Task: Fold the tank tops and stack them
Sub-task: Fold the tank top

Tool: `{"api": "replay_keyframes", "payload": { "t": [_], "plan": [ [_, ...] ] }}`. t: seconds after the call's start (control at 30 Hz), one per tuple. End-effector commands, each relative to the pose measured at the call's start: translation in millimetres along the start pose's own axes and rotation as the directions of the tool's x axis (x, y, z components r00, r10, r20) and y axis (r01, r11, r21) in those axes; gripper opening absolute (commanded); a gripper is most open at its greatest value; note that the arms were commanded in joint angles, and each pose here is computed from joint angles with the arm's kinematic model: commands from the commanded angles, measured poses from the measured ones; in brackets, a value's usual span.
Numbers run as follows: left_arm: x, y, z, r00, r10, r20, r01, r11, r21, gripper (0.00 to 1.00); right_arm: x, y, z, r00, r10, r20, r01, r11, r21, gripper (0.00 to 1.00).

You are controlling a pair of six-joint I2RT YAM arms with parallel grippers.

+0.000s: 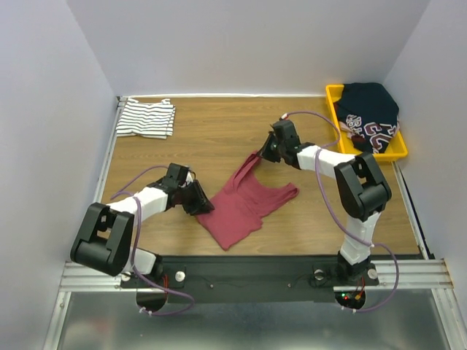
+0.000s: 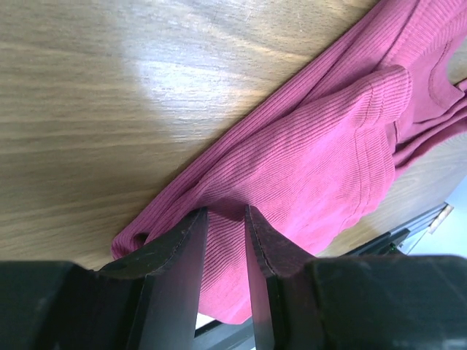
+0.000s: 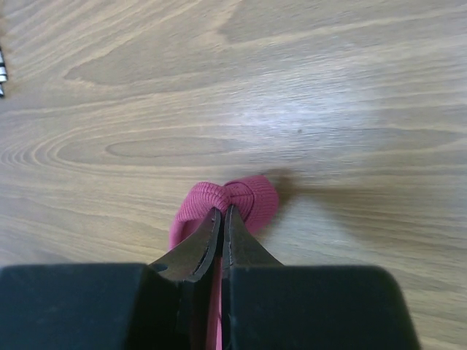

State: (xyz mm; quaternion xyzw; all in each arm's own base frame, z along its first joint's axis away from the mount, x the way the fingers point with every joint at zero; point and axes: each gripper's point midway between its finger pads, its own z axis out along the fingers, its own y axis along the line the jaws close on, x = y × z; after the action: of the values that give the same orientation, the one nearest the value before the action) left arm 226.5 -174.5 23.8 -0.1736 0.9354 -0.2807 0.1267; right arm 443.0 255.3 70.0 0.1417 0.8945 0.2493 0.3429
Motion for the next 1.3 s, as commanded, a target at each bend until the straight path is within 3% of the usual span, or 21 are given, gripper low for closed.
{"api": "replay_keyframes", "payload": {
  "t": [0.0, 0.6, 0.7, 0.73, 0.87, 1.07, 1.27],
  "plan": [
    [3.4, 33.5, 5.8, 0.999, 0.025, -0.022, -0.027, 0.991, -0.13, 0.39, -29.2, 10.8, -20.0, 0.995, -0.012, 0.096, 0.022, 0.995, -0.099, 0.0],
    [-9.4, 23.5, 8.3, 0.992, 0.106, -0.072, -0.115, 0.986, -0.125, 0.38, -7.6, -39.5, -16.8, 0.994, 0.008, 0.11, 0.005, 0.993, -0.122, 0.01],
    [-11.0, 24.2, 9.2, 0.991, 0.112, -0.075, -0.121, 0.984, -0.13, 0.38, -10.5, -42.8, -17.1, 0.994, 0.031, 0.109, -0.018, 0.993, -0.121, 0.09],
    [-11.4, 24.1, 9.0, 0.991, 0.112, -0.074, -0.121, 0.984, -0.131, 0.38, -10.7, -41.9, -18.2, 0.994, 0.043, 0.104, -0.029, 0.991, -0.128, 0.2],
    [-12.0, 23.3, 8.4, 0.991, 0.116, -0.072, -0.125, 0.984, -0.129, 0.38, -20.3, -30.5, -33.0, 0.992, 0.057, 0.113, -0.039, 0.988, -0.152, 0.38],
    [-14.1, 20.8, 7.8, 0.99, 0.125, -0.069, -0.133, 0.983, -0.124, 0.37, -35.1, -14.3, -56.5, 0.99, 0.039, 0.136, -0.015, 0.985, -0.173, 0.41],
    [-17.9, 18.3, 6.2, 0.99, 0.128, -0.056, -0.134, 0.983, -0.126, 0.37, -36.4, -5.7, -50.5, 0.987, -0.057, 0.15, 0.073, 0.992, -0.101, 0.41]
  ]
}}
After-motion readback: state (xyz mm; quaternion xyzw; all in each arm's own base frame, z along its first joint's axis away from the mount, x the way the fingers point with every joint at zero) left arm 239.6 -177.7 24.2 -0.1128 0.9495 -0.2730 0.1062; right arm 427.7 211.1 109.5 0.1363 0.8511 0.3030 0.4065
